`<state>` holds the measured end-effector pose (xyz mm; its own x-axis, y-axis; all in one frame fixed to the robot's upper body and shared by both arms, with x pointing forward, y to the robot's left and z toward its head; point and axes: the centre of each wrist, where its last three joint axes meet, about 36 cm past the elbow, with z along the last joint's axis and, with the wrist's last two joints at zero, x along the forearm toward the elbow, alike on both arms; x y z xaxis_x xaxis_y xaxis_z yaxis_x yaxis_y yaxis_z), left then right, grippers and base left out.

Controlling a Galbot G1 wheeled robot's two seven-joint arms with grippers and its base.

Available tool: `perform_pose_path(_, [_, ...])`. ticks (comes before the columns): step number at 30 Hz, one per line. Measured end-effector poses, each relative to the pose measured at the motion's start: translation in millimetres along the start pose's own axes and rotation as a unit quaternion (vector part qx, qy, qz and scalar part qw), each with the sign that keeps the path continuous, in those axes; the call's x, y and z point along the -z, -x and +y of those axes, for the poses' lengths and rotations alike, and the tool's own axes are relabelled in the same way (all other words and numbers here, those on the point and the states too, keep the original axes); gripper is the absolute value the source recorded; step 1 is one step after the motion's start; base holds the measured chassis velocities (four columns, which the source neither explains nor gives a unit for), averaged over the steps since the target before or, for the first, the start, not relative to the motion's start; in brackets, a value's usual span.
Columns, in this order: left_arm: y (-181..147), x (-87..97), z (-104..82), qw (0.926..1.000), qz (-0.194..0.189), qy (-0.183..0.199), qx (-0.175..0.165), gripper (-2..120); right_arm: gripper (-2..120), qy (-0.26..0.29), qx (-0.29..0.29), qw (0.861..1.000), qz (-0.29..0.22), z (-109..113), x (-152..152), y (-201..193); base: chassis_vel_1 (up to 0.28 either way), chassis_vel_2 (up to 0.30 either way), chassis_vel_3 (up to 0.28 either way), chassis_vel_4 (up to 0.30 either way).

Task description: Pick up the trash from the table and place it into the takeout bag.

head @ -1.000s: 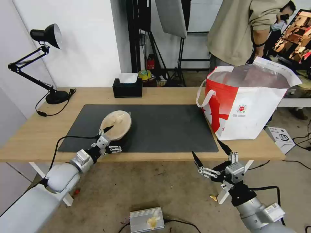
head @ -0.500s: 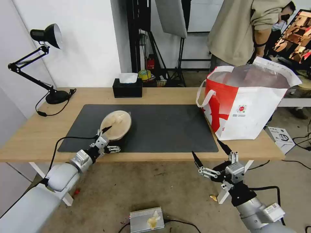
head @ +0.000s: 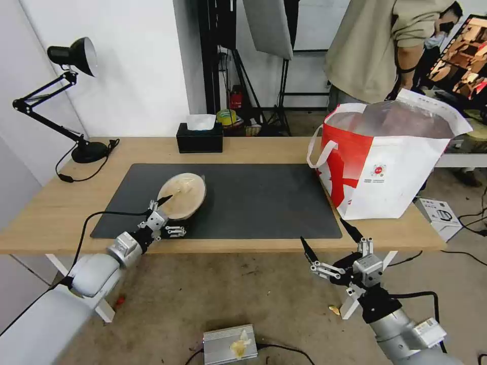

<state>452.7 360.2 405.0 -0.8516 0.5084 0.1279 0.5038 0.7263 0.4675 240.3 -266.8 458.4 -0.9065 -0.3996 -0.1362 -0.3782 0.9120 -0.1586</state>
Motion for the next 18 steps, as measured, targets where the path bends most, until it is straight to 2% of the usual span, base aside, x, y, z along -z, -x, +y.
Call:
perform_pose_path(2, [0.6, -0.3, 1.0, 1.0, 0.001, 0.001, 0.0, 96, 100, 0.0, 0.0, 1.0, 0.0, 0.0, 0.0, 0.0, 0.0, 0.0, 0.0, 0.0])
perform_pose_path(5, [3.0, 0.0, 4.8, 1.0, 0.002, 0.005, 0.001, 82, 100, 0.0, 0.0, 1.0, 0.0, 0.0, 0.0, 0.0, 0.0, 0.0, 0.0, 0.0])
perform_pose_path(7, [3.3, 0.1, 5.1, 1.0, 0.002, 0.005, 0.0, 80, 100, 0.0, 0.0, 1.0, 0.0, 0.0, 0.0, 0.0, 0.0, 0.0, 0.0, 0.0])
perform_pose_path(9, [4.6, 0.4, 5.8, 1.0, 0.001, 0.005, 0.0, 70, 100, 0.0, 0.0, 1.0, 0.0, 0.0, 0.0, 0.0, 0.0, 0.0, 0.0, 0.0])
perform_pose_path(10, [4.6, 0.4, 5.8, 1.0, 0.001, 0.005, 0.0, 70, 100, 0.0, 0.0, 1.0, 0.0, 0.0, 0.0, 0.0, 0.0, 0.0, 0.0, 0.0])
perform_pose_path(13, [7.0, 0.7, 4.1, 1.0, -0.001, -0.001, -0.003, 52, 100, 0.0, 0.0, 1.0, 0.0, 0.0, 0.0, 0.0, 0.0, 0.0, 0.0, 0.0])
perform_pose_path(14, [7.0, 0.7, 4.1, 1.0, -0.001, -0.001, -0.003, 52, 100, 0.0, 0.0, 1.0, 0.0, 0.0, 0.0, 0.0, 0.0, 0.0, 0.0, 0.0])
perform_pose_path(17, [7.1, 0.3, 3.0, 1.0, -0.001, -0.005, -0.004, 38, 100, 0.0, 0.0, 1.0, 0.0, 0.0, 0.0, 0.0, 0.0, 0.0, 0.0, 0.0])
perform_pose_path(18, [7.1, 0.3, 3.0, 1.0, -0.001, -0.005, -0.004, 38, 100, 0.0, 0.0, 1.0, 0.0, 0.0, 0.0, 0.0, 0.0, 0.0, 0.0, 0.0])
